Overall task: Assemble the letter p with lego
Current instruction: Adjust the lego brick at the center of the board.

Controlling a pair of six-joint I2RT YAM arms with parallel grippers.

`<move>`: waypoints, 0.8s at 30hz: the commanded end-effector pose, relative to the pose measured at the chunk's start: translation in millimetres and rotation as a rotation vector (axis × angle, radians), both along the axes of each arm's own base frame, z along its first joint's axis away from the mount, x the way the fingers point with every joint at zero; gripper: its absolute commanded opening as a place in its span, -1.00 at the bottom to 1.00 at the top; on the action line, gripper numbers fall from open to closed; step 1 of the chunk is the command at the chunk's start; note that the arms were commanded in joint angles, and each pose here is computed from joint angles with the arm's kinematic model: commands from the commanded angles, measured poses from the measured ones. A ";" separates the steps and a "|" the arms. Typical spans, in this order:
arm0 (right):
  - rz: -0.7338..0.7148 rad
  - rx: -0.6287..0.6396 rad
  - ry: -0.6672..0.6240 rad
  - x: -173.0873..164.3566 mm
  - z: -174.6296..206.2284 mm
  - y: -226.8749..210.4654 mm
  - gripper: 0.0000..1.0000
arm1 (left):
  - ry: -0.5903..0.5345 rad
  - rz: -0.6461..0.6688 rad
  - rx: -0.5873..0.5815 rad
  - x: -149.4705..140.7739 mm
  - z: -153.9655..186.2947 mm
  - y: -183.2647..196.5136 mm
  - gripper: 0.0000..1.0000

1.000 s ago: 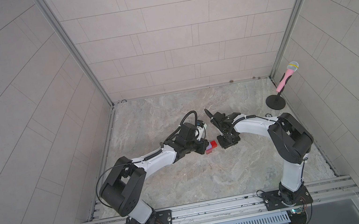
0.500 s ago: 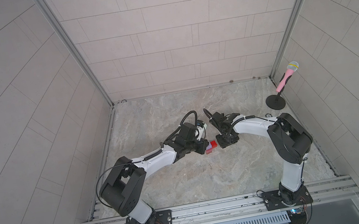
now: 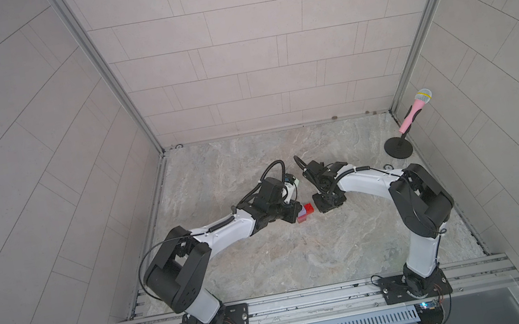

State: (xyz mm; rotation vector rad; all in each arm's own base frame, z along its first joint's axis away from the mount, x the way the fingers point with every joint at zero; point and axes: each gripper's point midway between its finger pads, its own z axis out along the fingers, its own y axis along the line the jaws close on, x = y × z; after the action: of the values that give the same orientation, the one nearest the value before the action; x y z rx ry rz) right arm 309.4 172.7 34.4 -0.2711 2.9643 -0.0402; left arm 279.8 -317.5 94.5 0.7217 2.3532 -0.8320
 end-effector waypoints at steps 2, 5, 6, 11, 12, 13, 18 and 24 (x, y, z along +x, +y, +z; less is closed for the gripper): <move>0.003 -0.005 -0.019 -0.7 14.0 -1.0 -0.46 | 0.104 -0.010 0.124 -22.3 -40.0 21.2 -1.00; 0.001 -0.004 -0.023 -1.0 16.3 -1.7 -0.65 | 0.106 -0.010 0.124 -22.0 -40.8 21.2 -1.00; 0.001 0.001 -0.028 -1.4 19.2 -1.3 -0.70 | 0.106 -0.009 0.125 -21.9 -41.4 21.3 -1.00; 0.015 0.034 -0.083 -4.2 54.0 4.5 -0.79 | 0.109 -0.011 0.125 -22.6 -41.7 21.1 -1.00; 0.020 0.042 -0.092 -5.1 61.9 6.7 -0.80 | 0.109 -0.011 0.127 -22.6 -42.2 21.3 -1.00; 0.024 0.054 -0.103 -5.8 70.5 9.1 -0.81 | 0.110 -0.012 0.126 -22.8 -42.6 21.1 -1.00; 0.039 0.123 -0.116 -8.5 91.8 24.0 -0.81 | 0.114 -0.013 0.128 -22.9 -43.8 20.9 -1.00; 0.064 0.140 -0.094 -8.4 87.1 38.2 -0.82 | 0.114 -0.014 0.126 -23.0 -44.0 20.6 -1.00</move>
State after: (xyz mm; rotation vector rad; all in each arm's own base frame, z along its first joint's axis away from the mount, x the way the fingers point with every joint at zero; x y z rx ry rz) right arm 308.1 209.9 128.4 -0.3334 2.7967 0.1677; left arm 279.9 -318.3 94.4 0.7232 2.3512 -0.8361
